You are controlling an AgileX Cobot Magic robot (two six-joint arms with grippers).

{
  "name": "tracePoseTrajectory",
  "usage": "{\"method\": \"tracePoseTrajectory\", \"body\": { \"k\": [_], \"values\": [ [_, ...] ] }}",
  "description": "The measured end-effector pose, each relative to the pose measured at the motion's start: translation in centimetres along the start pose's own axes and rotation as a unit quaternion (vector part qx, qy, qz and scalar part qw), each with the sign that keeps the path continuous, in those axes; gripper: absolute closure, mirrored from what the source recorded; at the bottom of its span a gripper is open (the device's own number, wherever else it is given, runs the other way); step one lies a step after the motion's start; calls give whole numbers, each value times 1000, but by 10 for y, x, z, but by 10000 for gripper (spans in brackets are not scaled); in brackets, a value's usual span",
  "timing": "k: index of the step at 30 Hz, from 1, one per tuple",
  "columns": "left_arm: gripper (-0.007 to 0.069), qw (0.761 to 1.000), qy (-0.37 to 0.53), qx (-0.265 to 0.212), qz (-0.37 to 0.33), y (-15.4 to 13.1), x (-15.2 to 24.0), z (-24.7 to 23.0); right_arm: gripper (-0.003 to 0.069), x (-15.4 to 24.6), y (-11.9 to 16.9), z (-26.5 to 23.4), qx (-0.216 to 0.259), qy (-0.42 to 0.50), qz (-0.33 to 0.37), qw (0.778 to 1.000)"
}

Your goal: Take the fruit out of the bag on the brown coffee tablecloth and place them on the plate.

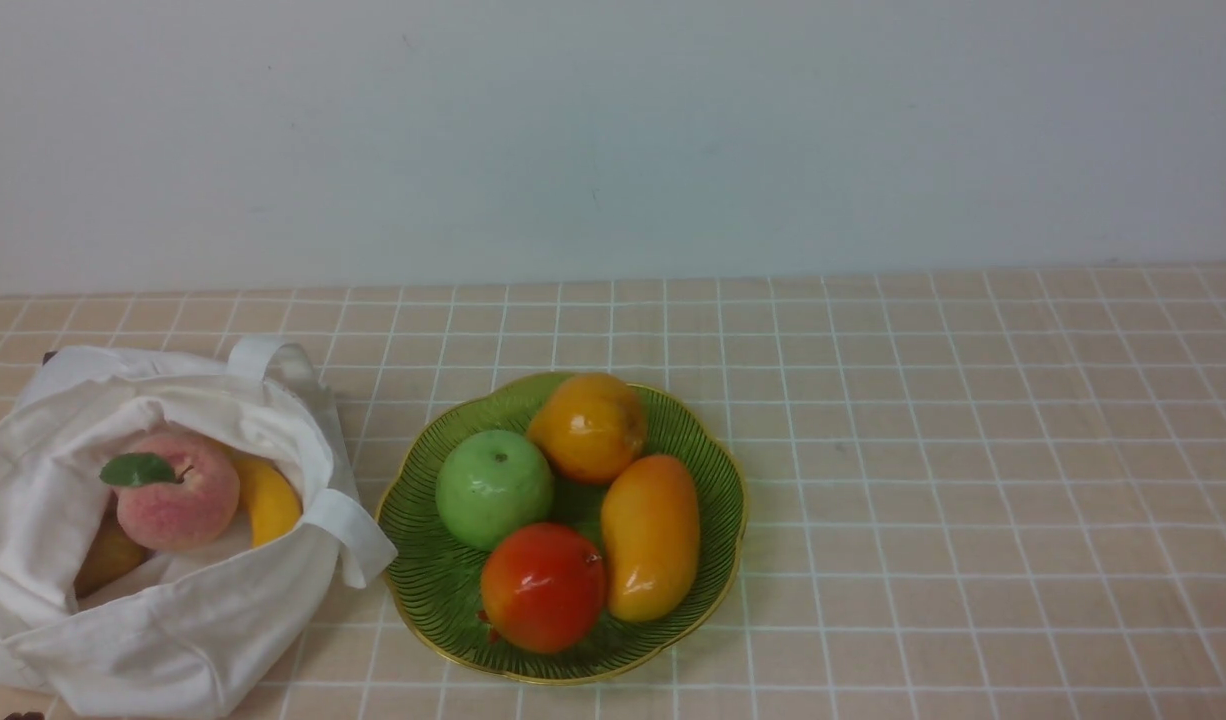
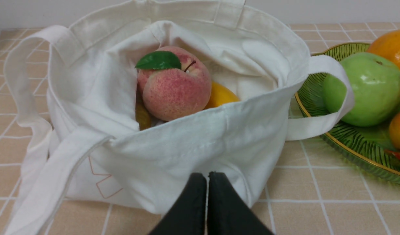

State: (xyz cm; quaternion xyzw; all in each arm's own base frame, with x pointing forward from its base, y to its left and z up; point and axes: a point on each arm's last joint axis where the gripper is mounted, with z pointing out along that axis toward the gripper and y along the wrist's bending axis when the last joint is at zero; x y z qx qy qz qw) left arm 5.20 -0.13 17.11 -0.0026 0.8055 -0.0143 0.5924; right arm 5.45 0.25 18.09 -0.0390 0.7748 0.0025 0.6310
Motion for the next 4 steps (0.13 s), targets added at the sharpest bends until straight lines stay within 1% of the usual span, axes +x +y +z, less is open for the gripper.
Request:
{"method": "tracePoseTrajectory", "body": {
  "k": [4],
  "values": [
    [633, 1000, 0, 0, 0, 0, 0, 0, 673, 0, 0, 0, 0, 0, 0, 1000]
  ]
}}
